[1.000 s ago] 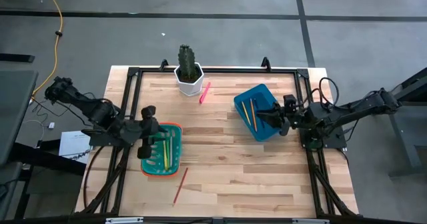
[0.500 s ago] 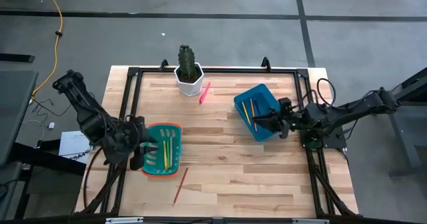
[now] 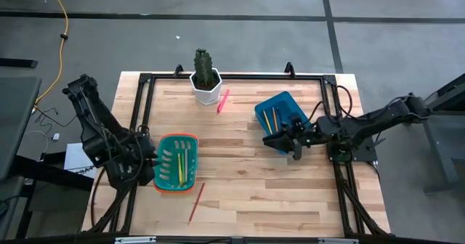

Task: Sort pens & pencils
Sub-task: Adjust the green basket on the table

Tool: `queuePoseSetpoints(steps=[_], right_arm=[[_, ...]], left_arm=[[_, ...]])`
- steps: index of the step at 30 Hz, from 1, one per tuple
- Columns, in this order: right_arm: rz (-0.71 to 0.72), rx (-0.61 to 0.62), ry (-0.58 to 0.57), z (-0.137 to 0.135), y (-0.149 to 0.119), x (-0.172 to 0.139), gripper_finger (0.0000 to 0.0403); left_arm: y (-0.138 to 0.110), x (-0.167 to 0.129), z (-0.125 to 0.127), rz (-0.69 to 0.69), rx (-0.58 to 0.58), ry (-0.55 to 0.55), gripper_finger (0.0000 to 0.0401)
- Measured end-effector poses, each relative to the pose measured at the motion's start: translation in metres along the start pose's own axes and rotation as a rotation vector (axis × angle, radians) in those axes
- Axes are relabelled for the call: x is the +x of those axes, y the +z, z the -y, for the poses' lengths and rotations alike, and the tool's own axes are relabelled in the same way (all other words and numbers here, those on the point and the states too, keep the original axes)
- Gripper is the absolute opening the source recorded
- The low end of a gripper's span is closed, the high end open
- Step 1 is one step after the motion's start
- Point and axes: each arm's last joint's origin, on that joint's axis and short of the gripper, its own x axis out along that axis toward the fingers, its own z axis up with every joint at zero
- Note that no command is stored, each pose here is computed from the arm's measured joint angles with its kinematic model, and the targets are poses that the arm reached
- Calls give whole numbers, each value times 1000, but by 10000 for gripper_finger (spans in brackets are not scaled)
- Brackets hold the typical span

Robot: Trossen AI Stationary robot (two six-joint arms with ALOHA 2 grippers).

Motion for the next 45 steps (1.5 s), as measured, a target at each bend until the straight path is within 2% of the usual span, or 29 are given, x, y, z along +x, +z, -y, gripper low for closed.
queuePoseSetpoints(steps=[7,13,18,27,31,38,42,45], right_arm=[[-17,-73,-29,-6,6,9,109],[34,-46,-66,-1,13,10,109],[54,-51,-69,0,16,11,109],[37,-65,-73,1,15,11,109],[10,-78,-45,0,14,11,109],[-58,-80,16,0,13,11,109],[-71,-102,29,0,12,11,109],[-71,-121,29,0,12,11,109]], left_arm=[[-10,-2,-10,-216,-10,105,117],[-10,-4,-17,-250,11,164,117],[-11,-3,-16,-274,3,154,117],[-34,28,-1,-407,-76,-1,117],[-36,31,10,-451,-116,-97,117],[-40,26,26,-664,-129,-254,117],[-33,22,44,-558,-160,-450,117],[-32,26,54,-457,-172,-485,117]])
